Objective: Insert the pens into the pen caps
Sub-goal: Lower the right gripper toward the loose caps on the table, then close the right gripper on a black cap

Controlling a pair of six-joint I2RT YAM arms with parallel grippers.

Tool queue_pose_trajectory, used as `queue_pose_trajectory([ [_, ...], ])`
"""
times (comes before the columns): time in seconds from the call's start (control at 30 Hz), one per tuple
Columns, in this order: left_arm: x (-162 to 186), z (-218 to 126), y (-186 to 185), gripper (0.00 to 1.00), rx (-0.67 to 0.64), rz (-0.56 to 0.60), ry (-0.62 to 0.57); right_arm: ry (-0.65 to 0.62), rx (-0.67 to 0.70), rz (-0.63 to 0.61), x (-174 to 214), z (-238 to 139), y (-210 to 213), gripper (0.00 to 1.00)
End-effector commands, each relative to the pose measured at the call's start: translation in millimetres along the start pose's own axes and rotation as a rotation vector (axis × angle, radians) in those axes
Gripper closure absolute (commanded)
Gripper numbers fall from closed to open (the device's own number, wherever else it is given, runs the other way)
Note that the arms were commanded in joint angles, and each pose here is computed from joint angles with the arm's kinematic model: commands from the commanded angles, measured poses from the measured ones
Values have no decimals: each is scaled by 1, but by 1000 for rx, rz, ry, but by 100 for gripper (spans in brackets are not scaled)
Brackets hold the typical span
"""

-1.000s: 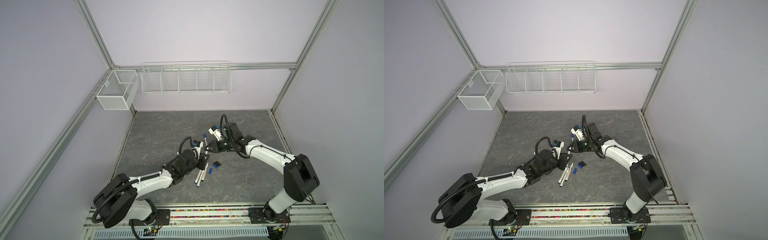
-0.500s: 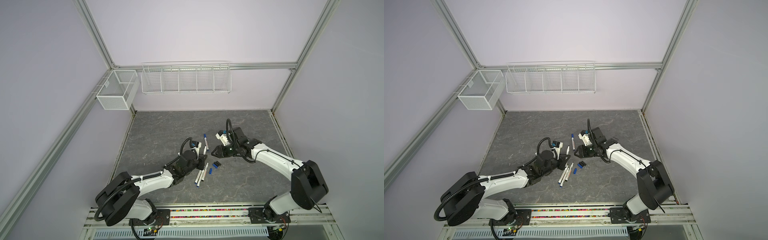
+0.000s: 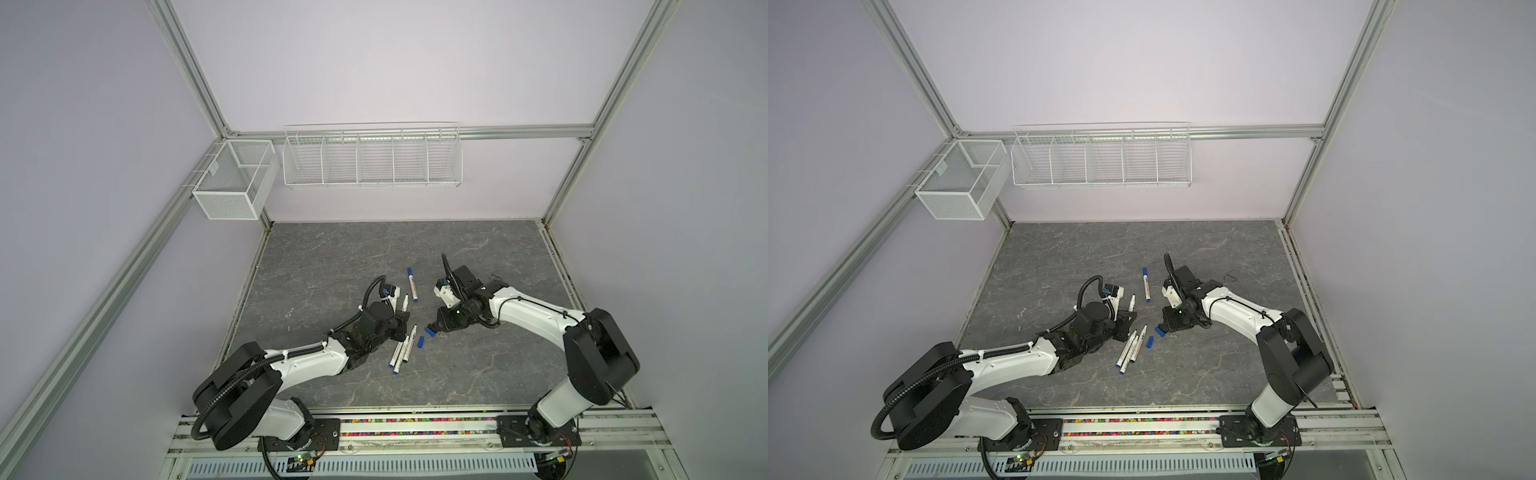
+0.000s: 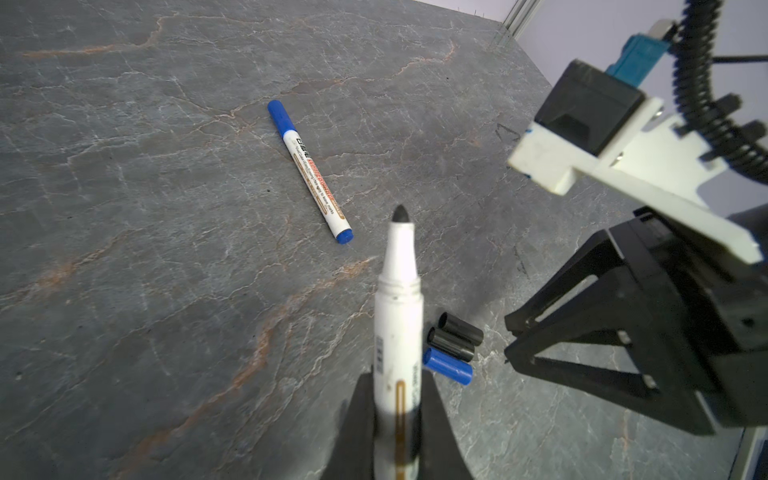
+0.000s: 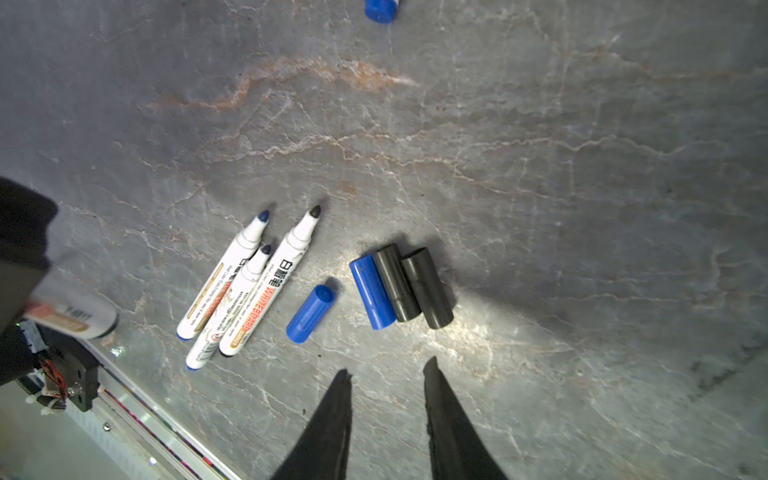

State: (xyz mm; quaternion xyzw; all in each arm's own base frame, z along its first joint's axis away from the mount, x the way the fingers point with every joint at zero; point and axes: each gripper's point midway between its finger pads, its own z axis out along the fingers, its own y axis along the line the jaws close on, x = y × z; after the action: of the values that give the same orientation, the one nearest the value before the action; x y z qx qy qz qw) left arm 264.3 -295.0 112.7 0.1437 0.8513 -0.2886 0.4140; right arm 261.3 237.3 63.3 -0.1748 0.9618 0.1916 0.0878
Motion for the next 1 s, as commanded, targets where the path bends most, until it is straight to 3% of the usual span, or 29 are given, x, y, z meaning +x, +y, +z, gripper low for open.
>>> queue_pose_trajectory([
  [0.0,-7,0,1,100,-13,-13,-17,15,4,-30,-3,3,4,71],
  [0.17,-7,-3,1,100,-18,-13,-15,22,9,-28,-8,10,4,76],
  [0.97,-6,-7,2,100,-13,-26,-16,80,18,-51,-7,38,7,81],
])
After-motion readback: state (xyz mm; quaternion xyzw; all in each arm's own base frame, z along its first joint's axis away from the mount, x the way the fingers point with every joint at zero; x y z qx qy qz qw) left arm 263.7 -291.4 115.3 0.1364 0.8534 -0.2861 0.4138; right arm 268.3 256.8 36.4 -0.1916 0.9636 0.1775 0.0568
